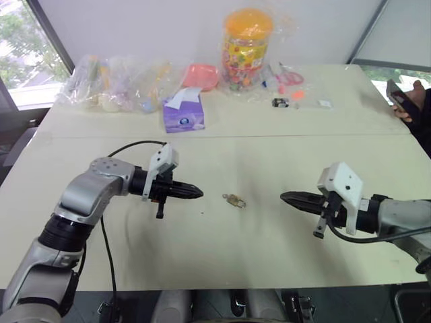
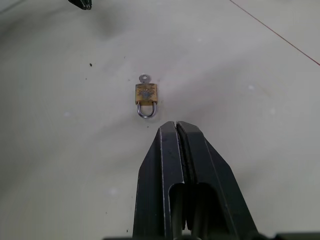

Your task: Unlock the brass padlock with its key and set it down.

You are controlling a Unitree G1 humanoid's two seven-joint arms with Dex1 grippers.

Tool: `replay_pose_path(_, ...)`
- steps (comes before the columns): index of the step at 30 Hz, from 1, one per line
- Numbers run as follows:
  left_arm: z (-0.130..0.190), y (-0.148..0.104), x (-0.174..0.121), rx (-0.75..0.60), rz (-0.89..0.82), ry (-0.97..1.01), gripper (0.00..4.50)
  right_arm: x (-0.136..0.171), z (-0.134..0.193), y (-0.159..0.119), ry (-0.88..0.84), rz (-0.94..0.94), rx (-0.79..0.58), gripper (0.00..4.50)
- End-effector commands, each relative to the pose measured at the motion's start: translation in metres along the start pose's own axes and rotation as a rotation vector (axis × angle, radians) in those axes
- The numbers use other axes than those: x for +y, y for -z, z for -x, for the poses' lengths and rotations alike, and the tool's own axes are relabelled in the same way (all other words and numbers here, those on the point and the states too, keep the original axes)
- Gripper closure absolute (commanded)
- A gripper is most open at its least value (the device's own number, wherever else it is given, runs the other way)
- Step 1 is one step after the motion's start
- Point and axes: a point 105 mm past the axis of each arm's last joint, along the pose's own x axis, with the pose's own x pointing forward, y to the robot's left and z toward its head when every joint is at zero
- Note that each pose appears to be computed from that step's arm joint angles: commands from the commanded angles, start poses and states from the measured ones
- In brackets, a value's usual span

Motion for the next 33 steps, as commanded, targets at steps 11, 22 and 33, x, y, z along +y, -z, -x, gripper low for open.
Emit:
replay_pose_path(11, 0.0104, -0.0084, 0.0024, -0.019, -0.056, -0.035, 4.48, 0.0007, 0.0002, -0.0066, -0.008, 0.03, -0.019, 4.5)
replay_pose_path(22, 0.0139, -0.0081, 0.0043, -0.027, -0.058, -0.041, 4.48, -0.0002, -0.0002, -0.0103, -0.01, 0.036, -0.028, 4.5)
replay_pose_path(33, 0.0147, -0.0082, 0.0061, -0.036, -0.06, -0.042, 4.5, 0.0012, -0.0049, -0.0143, -0.018, 0.044, -0.042, 4.25)
